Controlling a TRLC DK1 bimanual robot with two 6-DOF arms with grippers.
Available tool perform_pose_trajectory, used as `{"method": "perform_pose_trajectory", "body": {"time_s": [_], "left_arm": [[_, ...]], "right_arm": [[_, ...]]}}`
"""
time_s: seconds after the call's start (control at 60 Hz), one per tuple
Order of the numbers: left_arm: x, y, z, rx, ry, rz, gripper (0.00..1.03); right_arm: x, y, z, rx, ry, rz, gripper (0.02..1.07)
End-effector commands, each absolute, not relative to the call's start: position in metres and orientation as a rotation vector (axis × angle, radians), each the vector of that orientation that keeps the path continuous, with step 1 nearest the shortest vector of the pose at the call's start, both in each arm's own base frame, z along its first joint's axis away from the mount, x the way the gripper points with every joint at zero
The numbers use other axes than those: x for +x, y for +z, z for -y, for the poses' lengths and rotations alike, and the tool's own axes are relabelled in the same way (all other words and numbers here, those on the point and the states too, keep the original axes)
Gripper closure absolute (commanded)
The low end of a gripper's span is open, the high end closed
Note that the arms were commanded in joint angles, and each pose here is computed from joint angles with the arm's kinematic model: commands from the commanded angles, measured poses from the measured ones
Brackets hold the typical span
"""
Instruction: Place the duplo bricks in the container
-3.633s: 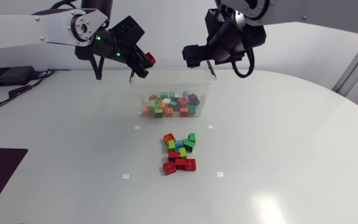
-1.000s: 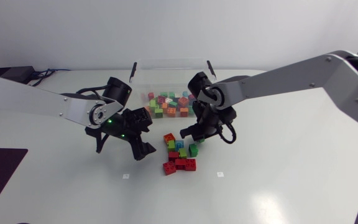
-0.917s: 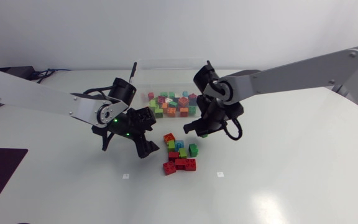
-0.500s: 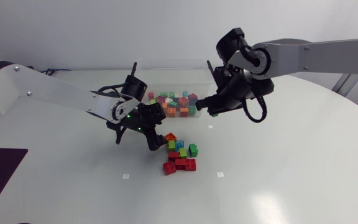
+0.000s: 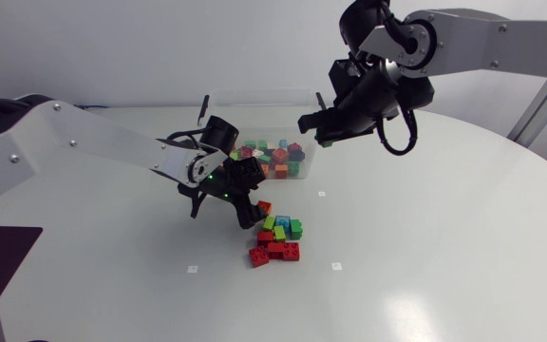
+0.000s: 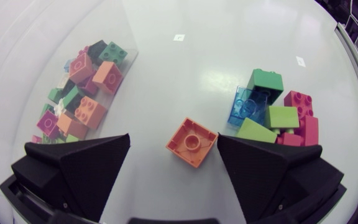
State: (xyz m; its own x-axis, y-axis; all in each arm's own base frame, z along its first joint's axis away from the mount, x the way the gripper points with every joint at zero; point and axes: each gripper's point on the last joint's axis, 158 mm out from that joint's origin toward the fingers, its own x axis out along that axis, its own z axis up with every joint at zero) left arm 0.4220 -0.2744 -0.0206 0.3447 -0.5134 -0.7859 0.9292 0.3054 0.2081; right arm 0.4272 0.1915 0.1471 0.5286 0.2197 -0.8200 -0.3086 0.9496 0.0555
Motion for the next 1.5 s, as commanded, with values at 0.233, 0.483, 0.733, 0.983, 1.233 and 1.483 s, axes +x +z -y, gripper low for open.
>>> {"method": "perform_pose_trajectory", "body": {"time_s": [0.233,0.483,0.733,0.983,1.233,1.483], "left_arm": [[0.415,-0.038,0.264,0.710,-1.058,-0.743,0.20],[0.377,-0.035,0.261,0.737,-1.186,-0.702,0.48],[0.383,-0.021,0.258,0.737,-1.173,-0.649,0.41],[0.416,-0.014,0.259,0.771,-1.161,-0.549,0.08],[0.407,-0.029,0.270,0.867,-1.295,-0.541,0.07],[0.399,-0.043,0.272,0.928,-1.394,-0.563,0.07]], "right_arm": [[0.427,0.167,-0.187,-0.085,0.315,-0.937,0.69],[0.425,0.169,-0.185,-0.081,0.316,-0.934,0.69],[0.424,0.173,-0.181,-0.075,0.323,-0.928,0.69],[0.419,0.173,-0.178,-0.079,0.323,-0.932,0.69],[0.417,0.172,-0.177,-0.077,0.326,-0.935,0.69],[0.426,0.180,-0.179,-0.069,0.340,-0.907,0.68]]}}
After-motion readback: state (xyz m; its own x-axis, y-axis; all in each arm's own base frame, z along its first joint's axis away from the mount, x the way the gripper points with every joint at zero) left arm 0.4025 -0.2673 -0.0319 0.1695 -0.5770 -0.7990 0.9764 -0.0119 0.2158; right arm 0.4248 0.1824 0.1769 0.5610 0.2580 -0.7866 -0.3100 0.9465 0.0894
